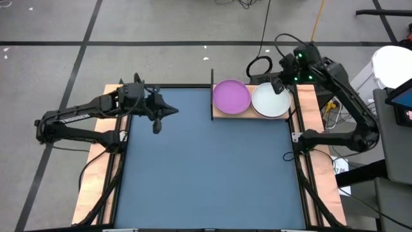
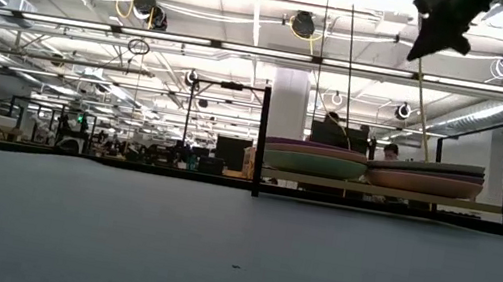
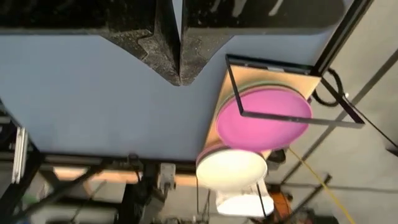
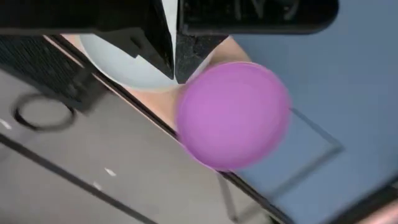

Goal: Place and stack plates onto a shelf
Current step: Return to Home Position

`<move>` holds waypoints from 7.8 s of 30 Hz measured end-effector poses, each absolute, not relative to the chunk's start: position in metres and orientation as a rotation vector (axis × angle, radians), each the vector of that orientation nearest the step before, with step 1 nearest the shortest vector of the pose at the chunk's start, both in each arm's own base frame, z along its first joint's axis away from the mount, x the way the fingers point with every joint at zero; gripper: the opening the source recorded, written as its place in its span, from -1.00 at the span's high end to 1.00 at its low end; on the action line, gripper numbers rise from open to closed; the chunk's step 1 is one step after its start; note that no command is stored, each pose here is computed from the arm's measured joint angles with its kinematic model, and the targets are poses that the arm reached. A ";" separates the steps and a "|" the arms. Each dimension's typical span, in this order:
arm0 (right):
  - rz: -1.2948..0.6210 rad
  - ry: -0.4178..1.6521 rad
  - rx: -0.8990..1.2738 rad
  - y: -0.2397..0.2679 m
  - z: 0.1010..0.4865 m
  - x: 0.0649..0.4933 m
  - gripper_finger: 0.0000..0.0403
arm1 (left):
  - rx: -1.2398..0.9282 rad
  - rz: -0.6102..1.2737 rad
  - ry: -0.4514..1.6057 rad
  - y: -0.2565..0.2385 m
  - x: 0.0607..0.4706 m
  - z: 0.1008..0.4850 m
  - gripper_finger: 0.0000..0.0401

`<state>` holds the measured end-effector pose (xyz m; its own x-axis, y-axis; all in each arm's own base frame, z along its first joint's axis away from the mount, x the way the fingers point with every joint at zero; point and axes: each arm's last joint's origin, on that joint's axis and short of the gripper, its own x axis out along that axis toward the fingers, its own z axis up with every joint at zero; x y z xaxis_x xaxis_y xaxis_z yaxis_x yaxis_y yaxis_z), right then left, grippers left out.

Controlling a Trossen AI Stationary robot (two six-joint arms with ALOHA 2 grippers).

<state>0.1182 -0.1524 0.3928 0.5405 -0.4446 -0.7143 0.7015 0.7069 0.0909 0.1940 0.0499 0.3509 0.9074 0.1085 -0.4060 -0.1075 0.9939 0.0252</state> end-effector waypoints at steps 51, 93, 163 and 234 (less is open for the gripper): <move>-0.184 -0.033 -0.076 -0.063 0.270 0.111 1.00 | -0.054 0.041 0.176 0.025 0.173 0.319 0.99; -0.113 0.043 -0.031 -0.049 0.172 0.118 1.00 | -0.007 0.093 0.200 0.011 0.175 0.220 0.99; -0.009 -0.080 -0.078 -0.025 0.175 0.092 1.00 | -0.046 0.066 -0.011 0.001 0.099 0.168 0.99; 0.079 -0.059 -0.123 -0.003 0.173 0.097 1.00 | -0.026 -0.051 -0.036 -0.012 0.097 0.170 0.99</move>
<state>0.0965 -0.0027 0.1725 0.9951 0.0824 0.0539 -0.0752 0.9893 -0.1250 0.0974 -0.0117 0.1696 0.9980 -0.0506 0.0368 0.0515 0.9984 -0.0249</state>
